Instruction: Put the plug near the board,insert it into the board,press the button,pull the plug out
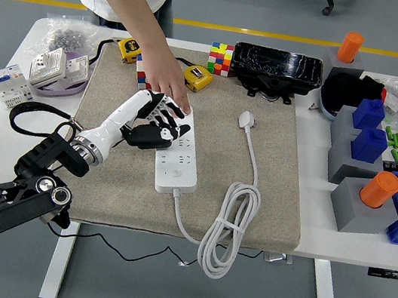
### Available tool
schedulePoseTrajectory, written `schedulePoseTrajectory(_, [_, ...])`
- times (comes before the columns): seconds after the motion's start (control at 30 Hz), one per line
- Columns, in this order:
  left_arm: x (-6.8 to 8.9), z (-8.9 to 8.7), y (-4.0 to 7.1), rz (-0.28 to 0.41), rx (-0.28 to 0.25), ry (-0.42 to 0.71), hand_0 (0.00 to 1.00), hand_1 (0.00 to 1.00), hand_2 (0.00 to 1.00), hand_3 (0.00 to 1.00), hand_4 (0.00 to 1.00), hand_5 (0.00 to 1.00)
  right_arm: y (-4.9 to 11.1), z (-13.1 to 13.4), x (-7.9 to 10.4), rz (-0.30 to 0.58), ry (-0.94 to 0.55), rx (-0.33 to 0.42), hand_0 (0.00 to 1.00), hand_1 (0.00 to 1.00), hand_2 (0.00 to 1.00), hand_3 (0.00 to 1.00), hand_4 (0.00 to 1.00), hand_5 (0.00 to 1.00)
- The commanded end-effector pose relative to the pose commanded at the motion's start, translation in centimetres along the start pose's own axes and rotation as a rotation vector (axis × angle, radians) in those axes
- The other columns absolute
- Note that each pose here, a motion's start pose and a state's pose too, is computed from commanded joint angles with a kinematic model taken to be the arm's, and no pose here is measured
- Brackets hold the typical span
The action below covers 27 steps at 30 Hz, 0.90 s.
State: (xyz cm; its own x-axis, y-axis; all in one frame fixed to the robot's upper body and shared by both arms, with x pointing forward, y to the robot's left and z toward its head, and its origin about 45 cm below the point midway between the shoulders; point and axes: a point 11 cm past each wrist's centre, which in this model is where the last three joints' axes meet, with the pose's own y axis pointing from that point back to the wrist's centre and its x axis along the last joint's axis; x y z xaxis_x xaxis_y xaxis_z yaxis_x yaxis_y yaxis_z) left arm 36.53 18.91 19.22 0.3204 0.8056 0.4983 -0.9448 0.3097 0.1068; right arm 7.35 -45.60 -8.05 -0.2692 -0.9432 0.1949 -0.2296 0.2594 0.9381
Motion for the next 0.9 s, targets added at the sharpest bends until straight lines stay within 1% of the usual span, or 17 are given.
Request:
schedulePoseTrajectory(0.07, [0.2, -0.1, -0.1, 0.014, -0.003, -0.023, 0.44, 0.557, 0.524, 0.541, 0.816, 0.311, 0.0, -0.1, 0.0, 0.0, 0.0, 0.001, 0.679, 0.687, 0.696, 0.6, 0.937, 0.533])
schedulePoseTrajectory(0.1, [0.2, -0.3, -0.1, 0.018, -0.002, -0.042, 0.716, 0.731, 0.711, 0.617, 0.853, 0.293, 0.0, -0.1, 0.0, 0.0, 0.0, 0.001, 0.68, 0.687, 0.696, 0.6, 0.937, 0.534])
schedulePoseTrajectory(0.27, [0.1, -1.0, -0.4, 0.016, 0.027, -0.107, 0.716, 0.731, 0.711, 0.617, 0.853, 0.293, 0.0, -0.1, 0.0, 0.0, -0.001, 0.002, 0.68, 0.687, 0.696, 0.6, 0.937, 0.534])
schedulePoseTrajectory(0.3, [0.1, -1.2, -0.4, 0.017, 0.033, -0.122, 0.747, 0.817, 0.828, 0.803, 0.998, 0.356, 0.0, -0.2, 0.0, 0.0, -0.002, 0.003, 0.68, 0.687, 0.696, 0.6, 0.937, 0.533])
schedulePoseTrajectory(0.47, [0.1, -2.0, -0.7, 0.015, 0.065, -0.219, 0.747, 0.817, 0.828, 0.803, 0.998, 0.356, 0.0, -0.2, 0.1, 0.001, 0.001, 0.004, 0.68, 0.687, 0.696, 0.6, 0.937, 0.533])
schedulePoseTrajectory(0.5, [0.1, -2.2, -0.7, 0.014, 0.07, -0.239, 0.65, 0.765, 0.83, 0.817, 0.998, 0.354, 0.0, -0.3, 0.1, 0.001, 0.001, 0.004, 0.679, 0.687, 0.696, 0.6, 0.936, 0.533])
schedulePoseTrajectory(0.67, [0.1, -2.8, -0.9, 0.017, 0.088, -0.3, 0.65, 0.765, 0.83, 0.817, 0.998, 0.354, 0.0, -0.3, 0.1, 0.001, 0.003, 0.005, 0.679, 0.687, 0.696, 0.6, 0.936, 0.533])
schedulePoseTrajectory(0.7, [0.1, -2.9, -1.0, 0.018, 0.092, -0.306, 0.553, 0.679, 0.753, 0.8, 0.998, 0.33, 0.0, -0.3, 0.2, 0.002, 0.003, 0.005, 0.679, 0.688, 0.696, 0.6, 0.936, 0.533])
schedulePoseTrajectory(0.87, [0.3, -3.6, -1.3, 0.03, 0.12, -0.336, 0.553, 0.679, 0.753, 0.8, 0.998, 0.33, 0.0, -0.3, 0.2, 0.003, 0.006, 0.004, 0.679, 0.688, 0.696, 0.6, 0.936, 0.533])
schedulePoseTrajectory(0.9, [0.3, -3.6, -1.4, 0.031, 0.122, -0.34, 0.549, 0.667, 0.728, 0.783, 0.998, 0.321, 0.0, -0.3, 0.2, 0.003, 0.006, 0.005, 0.681, 0.687, 0.695, 0.6, 0.936, 0.532])
